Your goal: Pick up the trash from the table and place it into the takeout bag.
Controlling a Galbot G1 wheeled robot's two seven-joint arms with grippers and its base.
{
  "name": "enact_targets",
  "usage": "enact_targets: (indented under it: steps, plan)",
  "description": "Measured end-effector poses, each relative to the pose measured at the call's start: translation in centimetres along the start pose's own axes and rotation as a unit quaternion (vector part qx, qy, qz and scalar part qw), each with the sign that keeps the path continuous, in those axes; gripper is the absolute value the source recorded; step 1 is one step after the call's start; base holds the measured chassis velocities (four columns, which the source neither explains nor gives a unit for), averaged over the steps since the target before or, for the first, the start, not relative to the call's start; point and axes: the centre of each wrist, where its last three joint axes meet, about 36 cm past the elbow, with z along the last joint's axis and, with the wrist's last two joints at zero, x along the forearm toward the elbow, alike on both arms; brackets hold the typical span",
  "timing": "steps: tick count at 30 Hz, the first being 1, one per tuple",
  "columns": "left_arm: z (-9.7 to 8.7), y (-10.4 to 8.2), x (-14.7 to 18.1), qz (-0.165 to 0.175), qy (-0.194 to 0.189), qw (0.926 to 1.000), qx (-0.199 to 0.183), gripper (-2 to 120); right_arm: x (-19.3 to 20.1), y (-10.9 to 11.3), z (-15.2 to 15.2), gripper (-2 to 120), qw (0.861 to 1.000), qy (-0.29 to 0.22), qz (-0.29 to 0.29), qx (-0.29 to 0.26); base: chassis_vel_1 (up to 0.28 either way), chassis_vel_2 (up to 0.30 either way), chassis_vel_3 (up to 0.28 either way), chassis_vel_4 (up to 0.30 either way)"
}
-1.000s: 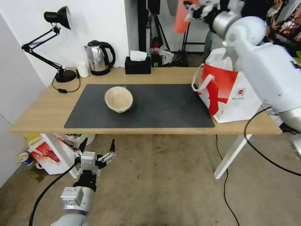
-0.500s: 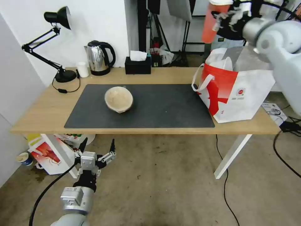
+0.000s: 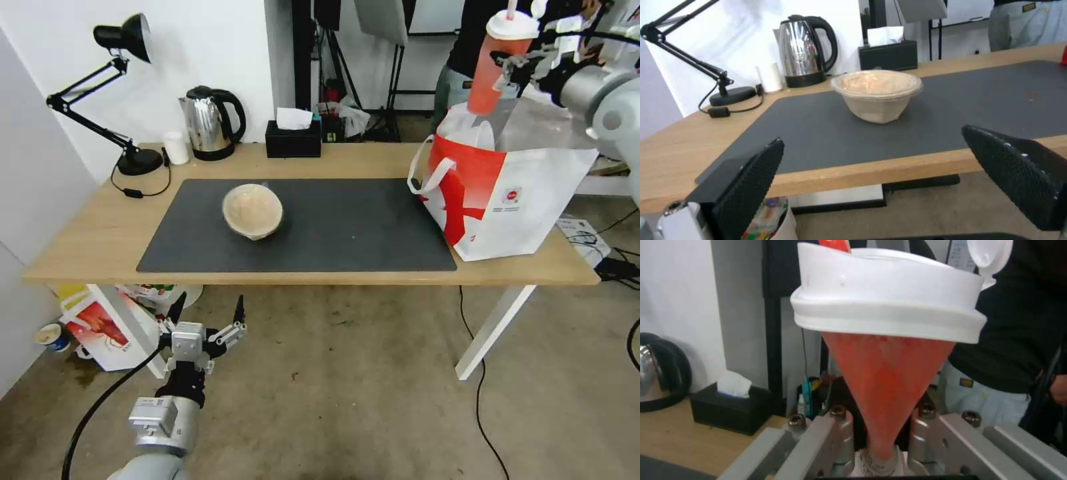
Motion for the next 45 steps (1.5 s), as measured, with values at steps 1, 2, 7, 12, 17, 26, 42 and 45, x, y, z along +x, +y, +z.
enact_targets:
  steps: [1,2,7,12,17,26,42,45]
  plan:
    - [0.0,0.0,0.0,0.0,0.0,1.0,0.0,100,0.2,-0.2,0.2,10,1.0,0.001,0.002,0.0,0.0,0.0,0.0,0.0]
    - [0.0,0.0,0.0,0.0,0.0,1.0,0.0,100,0.3,-0.4,0.4,10,1.0,0.002,0.004,0.0,0.0,0.0,0.0,0.0]
    - [0.0,0.0,0.0,0.0,0.0,1.0,0.0,100,0.8,-1.5,1.5,10,1.0,0.01,0.016,-0.004,0.0,0.0,0.0,0.0]
    - [0.0,0.0,0.0,0.0,0.0,1.0,0.0,100,0.8,-3.1,3.0,10,0.999,0.018,0.034,0.002,0.0,0.0,0.0,0.0]
    - [0.0,0.0,0.0,0.0,0.0,1.0,0.0,100,0.5,-4.0,4.2,10,0.998,0.028,0.048,-0.001,0.0,0.0,0.0,0.0]
    - [0.0,0.0,0.0,0.0,0.0,1.0,0.0,100,-0.7,-6.2,6.2,10,0.996,0.045,0.078,-0.017,0.0,0.0,0.0,0.0]
    - [0.0,0.0,0.0,0.0,0.0,1.0,0.0,100,-4.7,-5.4,7.2,10,0.991,0.079,0.104,-0.008,0.0,0.0,0.0,0.0]
    - [0.0,0.0,0.0,0.0,0.0,1.0,0.0,100,-4.8,-4.7,7.6,10,0.991,0.09,0.101,-0.007,0.0,0.0,0.0,0.0]
